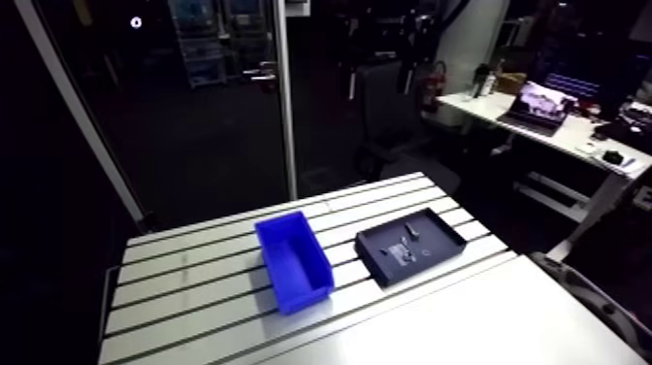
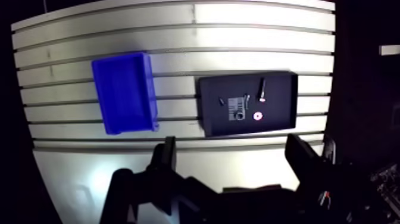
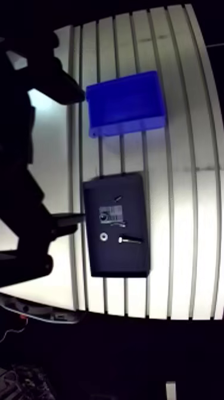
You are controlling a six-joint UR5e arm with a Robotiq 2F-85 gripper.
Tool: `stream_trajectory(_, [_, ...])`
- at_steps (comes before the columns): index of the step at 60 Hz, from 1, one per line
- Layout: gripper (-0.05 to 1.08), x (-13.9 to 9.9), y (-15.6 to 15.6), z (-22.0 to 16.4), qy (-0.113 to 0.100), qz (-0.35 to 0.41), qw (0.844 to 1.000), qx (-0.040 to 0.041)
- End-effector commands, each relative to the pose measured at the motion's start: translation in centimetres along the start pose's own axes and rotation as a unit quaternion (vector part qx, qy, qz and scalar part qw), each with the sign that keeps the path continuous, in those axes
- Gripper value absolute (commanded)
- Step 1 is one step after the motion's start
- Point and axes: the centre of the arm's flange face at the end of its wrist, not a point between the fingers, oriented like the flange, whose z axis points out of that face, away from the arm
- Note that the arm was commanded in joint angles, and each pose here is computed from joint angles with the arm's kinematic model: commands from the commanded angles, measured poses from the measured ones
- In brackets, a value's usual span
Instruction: Pick up the M10 bolt from the tray and put it into the blue bin.
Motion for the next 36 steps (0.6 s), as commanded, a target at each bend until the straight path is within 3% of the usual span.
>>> stream_trajectory(1, [0.01,1.3,4.7,2.9,0.001,0.011,1.000,0.0056])
stream_trajectory(12, [0.01,1.9,7.9,6.1,-0.001,0.025,1.000,0.0061])
stream_trajectory(27, [0.01,1.7,9.6,8.3,-0.002,0.036,0.999,0.0062])
stream_trajectory(36, [0.01,1.4,10.2,10.7,-0.010,0.040,0.999,0.0106])
